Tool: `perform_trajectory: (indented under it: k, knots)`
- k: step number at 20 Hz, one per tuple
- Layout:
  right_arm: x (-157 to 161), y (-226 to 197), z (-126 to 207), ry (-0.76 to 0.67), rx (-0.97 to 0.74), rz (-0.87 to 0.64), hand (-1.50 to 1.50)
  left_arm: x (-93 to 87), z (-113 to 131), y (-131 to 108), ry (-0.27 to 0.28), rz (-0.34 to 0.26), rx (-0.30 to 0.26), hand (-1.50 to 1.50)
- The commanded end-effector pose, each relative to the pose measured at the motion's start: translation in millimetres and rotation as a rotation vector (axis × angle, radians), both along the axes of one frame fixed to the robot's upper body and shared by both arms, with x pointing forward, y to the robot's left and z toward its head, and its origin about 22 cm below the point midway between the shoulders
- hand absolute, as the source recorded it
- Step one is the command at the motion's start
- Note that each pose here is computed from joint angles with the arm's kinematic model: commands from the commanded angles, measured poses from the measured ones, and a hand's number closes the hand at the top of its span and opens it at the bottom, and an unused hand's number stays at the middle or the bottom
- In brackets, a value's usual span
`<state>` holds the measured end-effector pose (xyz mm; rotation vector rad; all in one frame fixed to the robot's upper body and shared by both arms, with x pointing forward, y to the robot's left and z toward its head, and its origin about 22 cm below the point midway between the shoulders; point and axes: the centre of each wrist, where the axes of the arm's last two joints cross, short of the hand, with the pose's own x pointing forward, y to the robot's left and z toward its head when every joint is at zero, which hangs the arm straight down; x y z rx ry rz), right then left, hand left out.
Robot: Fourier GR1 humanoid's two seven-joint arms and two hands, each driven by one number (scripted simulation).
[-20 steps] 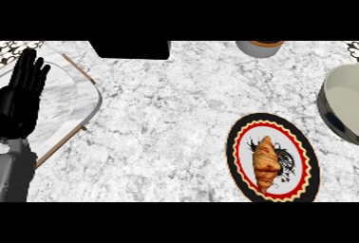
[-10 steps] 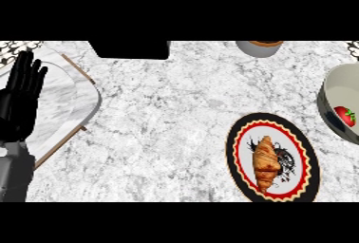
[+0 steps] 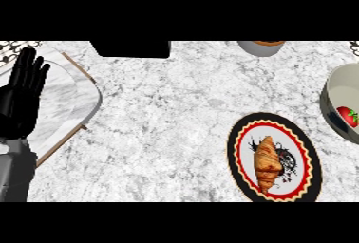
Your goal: Pick the tomato from the plate and place it in the bowl
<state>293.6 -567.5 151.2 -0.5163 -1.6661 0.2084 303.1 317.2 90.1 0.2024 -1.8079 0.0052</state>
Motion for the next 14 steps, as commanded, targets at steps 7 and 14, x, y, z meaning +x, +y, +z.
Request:
perform_trajectory:
  k: [7,14]
  knots:
    - [-64,-45,13,-0.070,0.125,-0.094,-1.50,-2.3,-1,6,-0.006,0.007,-0.003,0.00]
    - [-88,-58,19,-0.066,0.151,-0.082,-1.50,-5.7,-6,3,-0.020,0.017,-0.026,0.00]
